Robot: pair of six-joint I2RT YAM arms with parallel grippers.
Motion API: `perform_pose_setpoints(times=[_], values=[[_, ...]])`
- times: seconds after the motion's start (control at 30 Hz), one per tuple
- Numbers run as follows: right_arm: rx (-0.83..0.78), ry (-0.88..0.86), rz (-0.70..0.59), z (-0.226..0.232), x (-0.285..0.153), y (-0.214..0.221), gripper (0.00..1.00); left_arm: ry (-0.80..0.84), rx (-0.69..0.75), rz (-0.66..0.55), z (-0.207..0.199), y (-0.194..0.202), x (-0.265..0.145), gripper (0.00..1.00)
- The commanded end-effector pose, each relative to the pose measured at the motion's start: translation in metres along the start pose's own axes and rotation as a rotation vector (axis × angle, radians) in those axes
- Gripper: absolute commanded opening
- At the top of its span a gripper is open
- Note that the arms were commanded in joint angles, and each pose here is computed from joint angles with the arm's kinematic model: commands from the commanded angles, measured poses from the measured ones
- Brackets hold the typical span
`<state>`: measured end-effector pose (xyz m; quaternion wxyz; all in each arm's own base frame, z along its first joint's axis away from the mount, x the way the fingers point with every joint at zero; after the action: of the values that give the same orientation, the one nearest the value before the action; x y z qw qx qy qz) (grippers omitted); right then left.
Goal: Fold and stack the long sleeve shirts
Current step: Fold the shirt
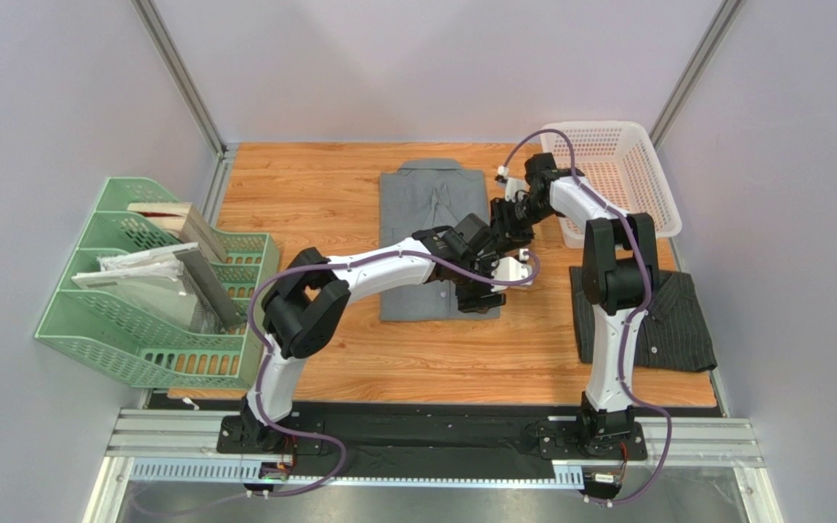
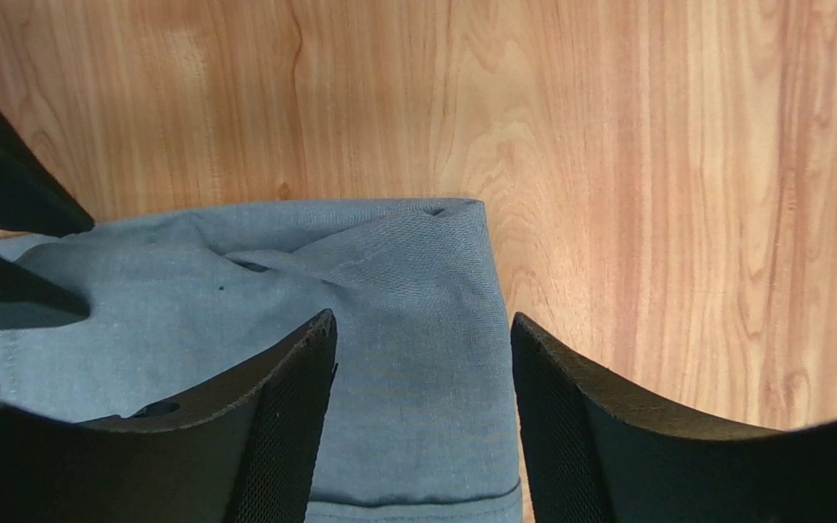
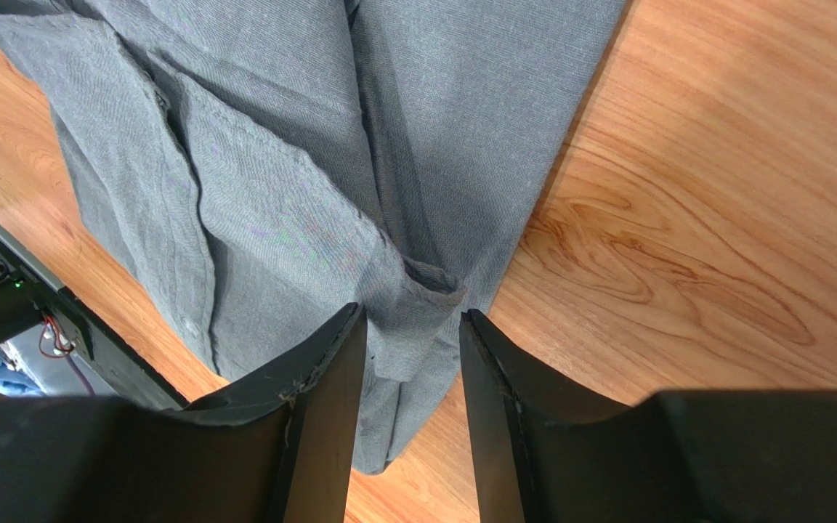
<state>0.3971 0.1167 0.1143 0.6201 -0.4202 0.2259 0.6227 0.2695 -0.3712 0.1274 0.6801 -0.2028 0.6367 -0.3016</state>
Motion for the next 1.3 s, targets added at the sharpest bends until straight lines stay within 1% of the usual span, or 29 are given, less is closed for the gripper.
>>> perform_pose_setpoints(times=[0.0, 0.1, 0.17, 0.23, 0.33, 0.37, 0.43, 0.47, 0.57, 0.7, 0.73, 0.8, 0.83, 0.9, 0.93, 0.97, 1.0, 1.03, 1.07, 1.1, 1.13, 1.2, 1.23, 1.27], values=[[-0.025, -0.023, -0.051, 0.012, -0.013, -0.01, 0.43, 0.023, 0.035, 0.077, -0.002, 0.006, 0.01, 0.66], [-0.025, -0.029, -0.045, 0.015, -0.017, -0.009, 0.44, 0.039, 0.046, 0.1, -0.004, 0.01, 0.011, 0.67], [-0.027, -0.029, -0.042, 0.018, -0.018, -0.008, 0.43, 0.079, 0.039, 0.118, -0.009, 0.015, 0.013, 0.67], [-0.039, -0.028, -0.042, 0.019, -0.018, -0.007, 0.39, 0.098, 0.043, 0.134, -0.01, 0.017, 0.018, 0.67], [-0.067, -0.012, -0.038, 0.017, -0.01, -0.011, 0.2, 0.14, 0.032, 0.159, -0.013, 0.02, 0.021, 0.61], [-0.076, -0.008, -0.049, 0.017, -0.01, -0.015, 0.08, 0.162, 0.027, 0.162, -0.016, 0.022, 0.021, 0.57], [-0.089, 0.014, -0.054, 0.012, -0.006, -0.022, 0.0, 0.19, 0.037, 0.169, -0.021, 0.027, 0.023, 0.53], [-0.108, 0.023, -0.074, 0.013, -0.009, -0.029, 0.0, 0.206, 0.043, 0.178, -0.023, 0.029, 0.023, 0.48], [-0.151, 0.041, -0.11, 0.012, -0.013, -0.044, 0.0, 0.244, 0.047, 0.199, -0.029, 0.036, 0.023, 0.42], [-0.18, 0.041, -0.139, 0.014, -0.014, -0.058, 0.0, 0.27, 0.04, 0.205, -0.034, 0.038, 0.023, 0.4], [-0.178, 0.038, -0.131, 0.012, -0.009, -0.058, 0.0, 0.274, 0.039, 0.209, -0.034, 0.039, 0.023, 0.4], [-0.177, 0.042, -0.121, 0.008, -0.006, -0.058, 0.0, 0.277, 0.041, 0.206, -0.034, 0.039, 0.024, 0.45], [-0.178, 0.048, -0.112, 0.005, -0.002, -0.057, 0.0, 0.278, 0.037, 0.21, -0.034, 0.039, 0.024, 0.5], [-0.176, 0.051, -0.097, 0.002, 0.002, -0.053, 0.0, 0.269, 0.031, 0.193, -0.032, 0.033, 0.021, 0.55], [-0.173, 0.046, -0.086, 0.0, 0.004, -0.05, 0.02, 0.264, 0.016, 0.174, -0.031, 0.028, 0.017, 0.6], [-0.171, 0.042, -0.083, 0.0, 0.005, -0.049, 0.06, 0.256, 0.008, 0.148, -0.029, 0.022, 0.012, 0.63], [-0.165, 0.039, -0.08, 0.001, 0.004, -0.049, 0.12, 0.228, 0.007, 0.102, -0.026, 0.008, -0.002, 0.65], [-0.162, 0.034, -0.082, 0.002, 0.003, -0.049, 0.25, 0.213, -0.011, 0.047, -0.021, 0.0, -0.011, 0.68], [-0.154, 0.028, -0.094, 0.007, -0.003, -0.05, 0.3, 0.196, -0.055, 0.011, -0.018, -0.009, -0.022, 0.68], [-0.152, 0.02, -0.107, 0.01, -0.008, -0.052, 0.36, 0.17, -0.063, -0.042, -0.015, -0.022, -0.041, 0.69], [-0.151, 0.001, -0.128, 0.014, -0.015, -0.056, 0.45, 0.15, -0.127, -0.088, -0.009, -0.027, -0.054, 0.69], [-0.142, -0.019, -0.175, 0.025, -0.032, -0.063, 0.47, 0.119, -0.183, -0.156, -0.004, -0.034, -0.081, 0.69], [-0.139, -0.018, -0.195, 0.026, -0.04, -0.066, 0.47, 0.093, -0.274, -0.197, 0.007, -0.03, -0.094, 0.69], [-0.143, -0.017, -0.214, 0.028, -0.048, -0.068, 0.47, 0.085, -0.329, -0.21, 0.011, -0.022, -0.1, 0.68]])
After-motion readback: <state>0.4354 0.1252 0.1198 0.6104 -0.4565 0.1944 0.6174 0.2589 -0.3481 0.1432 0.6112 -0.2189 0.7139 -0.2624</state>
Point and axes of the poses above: each gripper's point midway between its finger pads, its own x axis out along the fingers, its own z axis along the line the jaws close on, y = z × x, the point moved 8 cm from there along -x, back along the fingers, and after that the axes turned 2 degrees about x, right-handed, at the moved point
